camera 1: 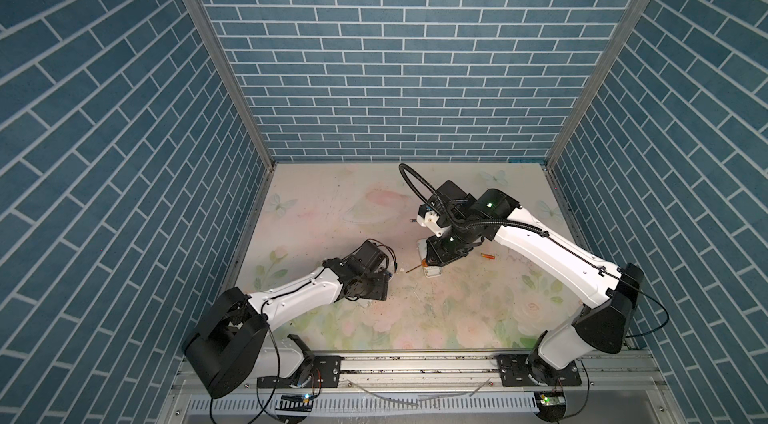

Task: Unload the batteries from the remote control
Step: 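Grasp the small white remote's end with the left gripper, holding it flat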

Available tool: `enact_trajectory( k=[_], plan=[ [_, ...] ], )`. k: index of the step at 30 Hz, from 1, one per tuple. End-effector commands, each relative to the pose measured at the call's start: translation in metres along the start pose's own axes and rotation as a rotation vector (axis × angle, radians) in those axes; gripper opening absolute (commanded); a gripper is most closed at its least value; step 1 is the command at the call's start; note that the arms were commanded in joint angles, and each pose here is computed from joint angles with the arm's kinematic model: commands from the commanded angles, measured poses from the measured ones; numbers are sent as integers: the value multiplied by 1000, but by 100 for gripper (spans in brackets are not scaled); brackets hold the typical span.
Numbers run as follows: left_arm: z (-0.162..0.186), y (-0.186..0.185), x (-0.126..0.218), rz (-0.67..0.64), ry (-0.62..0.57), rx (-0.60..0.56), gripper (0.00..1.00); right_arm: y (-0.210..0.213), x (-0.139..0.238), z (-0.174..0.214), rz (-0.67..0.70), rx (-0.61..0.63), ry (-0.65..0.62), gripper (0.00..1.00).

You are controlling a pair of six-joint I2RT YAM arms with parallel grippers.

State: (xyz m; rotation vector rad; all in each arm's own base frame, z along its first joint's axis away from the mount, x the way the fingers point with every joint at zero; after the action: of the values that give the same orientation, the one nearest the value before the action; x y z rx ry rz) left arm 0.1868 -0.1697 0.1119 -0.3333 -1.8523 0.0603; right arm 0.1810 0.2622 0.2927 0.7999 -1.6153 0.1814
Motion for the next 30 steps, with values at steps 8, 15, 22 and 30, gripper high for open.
enact_trajectory(
  k=[8, 15, 22, 30],
  plan=[
    [3, 15, -2, -253, 74, -104, 75, 2, 4, -1, -16, 24, 6, 0],
    [3, 16, 20, -260, 30, -127, 78, 2, 0, -1, -25, 22, 9, 0],
    [14, 13, -4, -201, 113, -149, 78, 2, 0, -2, -28, 14, -1, 0],
    [15, 18, -21, -207, 131, -170, 78, 3, -1, -4, -34, -4, -5, 0]
  ],
)
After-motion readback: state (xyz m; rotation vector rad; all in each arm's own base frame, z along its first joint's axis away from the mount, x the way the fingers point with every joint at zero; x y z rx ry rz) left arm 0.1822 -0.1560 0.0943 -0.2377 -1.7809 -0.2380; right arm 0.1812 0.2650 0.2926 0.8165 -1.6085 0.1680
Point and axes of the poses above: each gripper's point midway between its finger pads, its own x axis back along the fingers, its own y axis along the line the jaws close on, z = x × y, the point moved 8 cm from there along x, back along the fingers
